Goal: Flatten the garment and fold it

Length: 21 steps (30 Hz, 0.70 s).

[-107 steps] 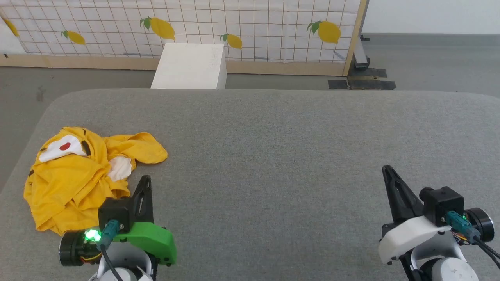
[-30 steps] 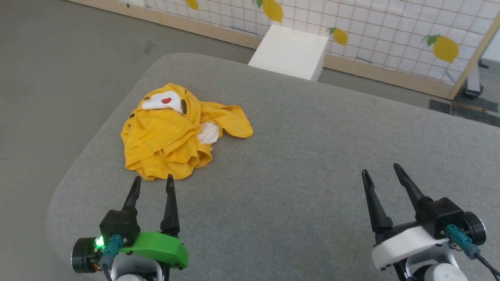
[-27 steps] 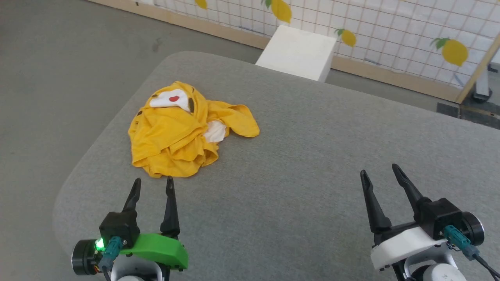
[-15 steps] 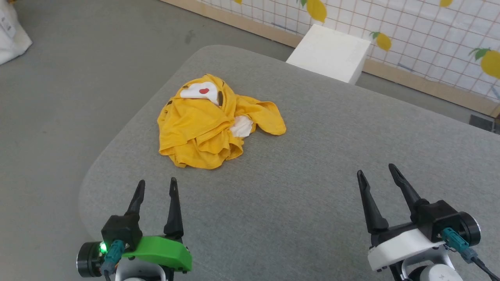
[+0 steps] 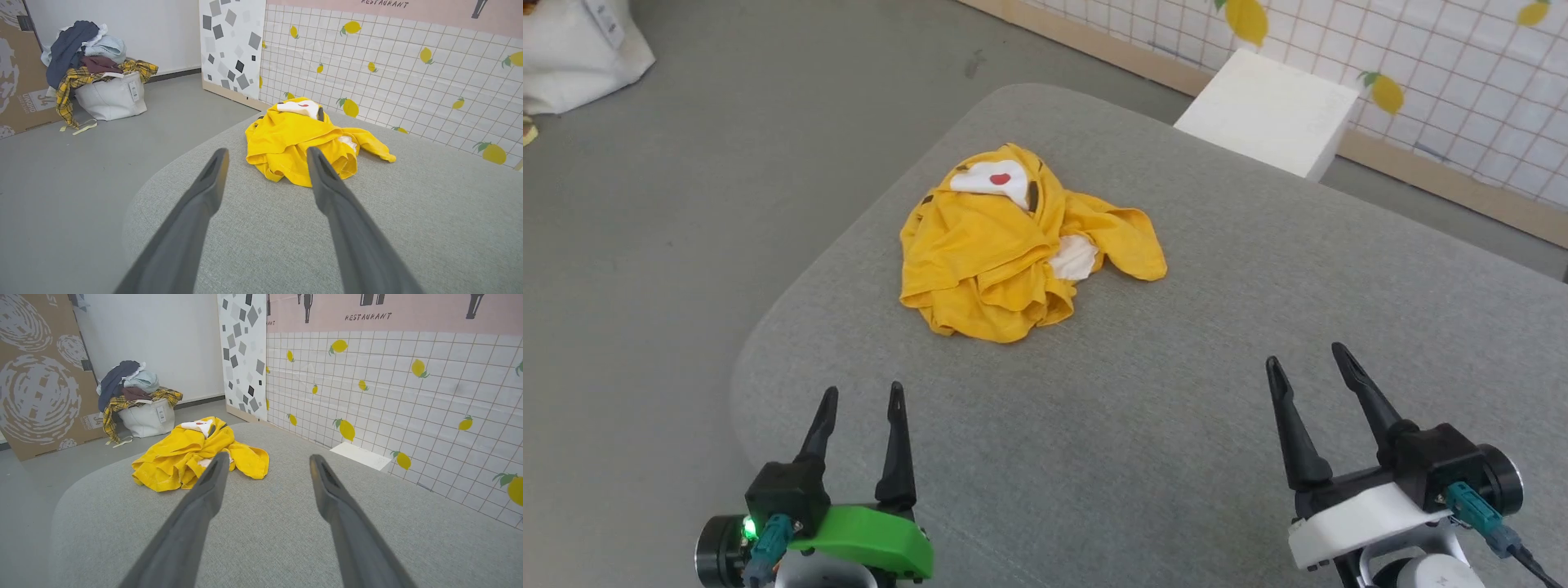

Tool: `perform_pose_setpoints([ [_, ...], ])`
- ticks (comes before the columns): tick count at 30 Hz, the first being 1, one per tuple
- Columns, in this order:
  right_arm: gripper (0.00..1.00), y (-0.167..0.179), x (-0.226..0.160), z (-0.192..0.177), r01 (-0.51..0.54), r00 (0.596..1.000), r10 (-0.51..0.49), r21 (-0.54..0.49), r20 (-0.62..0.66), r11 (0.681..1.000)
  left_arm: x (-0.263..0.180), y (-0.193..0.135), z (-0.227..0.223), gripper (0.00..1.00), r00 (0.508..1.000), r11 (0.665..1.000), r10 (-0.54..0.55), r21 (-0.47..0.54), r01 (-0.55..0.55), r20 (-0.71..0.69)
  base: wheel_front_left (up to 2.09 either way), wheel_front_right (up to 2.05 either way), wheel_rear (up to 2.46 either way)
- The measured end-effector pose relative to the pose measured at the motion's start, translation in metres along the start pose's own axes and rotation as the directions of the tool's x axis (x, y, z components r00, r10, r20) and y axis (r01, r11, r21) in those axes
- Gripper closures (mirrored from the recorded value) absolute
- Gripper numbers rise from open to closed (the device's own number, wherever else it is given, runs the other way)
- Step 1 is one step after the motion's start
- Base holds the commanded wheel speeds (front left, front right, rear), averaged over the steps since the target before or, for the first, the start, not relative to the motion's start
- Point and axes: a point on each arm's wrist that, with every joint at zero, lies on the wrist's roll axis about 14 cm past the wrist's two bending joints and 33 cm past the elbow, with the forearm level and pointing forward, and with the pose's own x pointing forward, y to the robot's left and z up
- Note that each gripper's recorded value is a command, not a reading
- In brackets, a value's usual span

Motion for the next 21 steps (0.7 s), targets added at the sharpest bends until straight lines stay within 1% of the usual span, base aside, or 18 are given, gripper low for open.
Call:
perform_pose_setpoints([
  [3, 0.00, 0.004, 0.003, -0.001, -0.015, 1.000, 0.015, 0.005, 0.005, 1.000, -0.003, 0.003, -0.001, 0.00, 1.000, 1.000, 0.011, -0.002, -0.011, 0.000, 0.00, 0.00, 0.00],
  [5, 0.00, 0.013, 0.008, -0.002, -0.043, 0.999, 0.043, 0.013, 0.011, 0.999, -0.007, 0.009, -0.001, 0.00, 1.000, 1.000, 0.031, -0.001, -0.031, 0.002, 0.00, 0.00, 0.00],
  [21, 0.00, 0.039, 0.022, -0.003, -0.124, 0.992, 0.122, 0.051, 0.039, 0.991, -0.021, 0.031, 0.008, 0.00, 0.993, 0.994, 0.113, -0.017, -0.112, 0.040, 0.00, 0.00, 0.00],
])
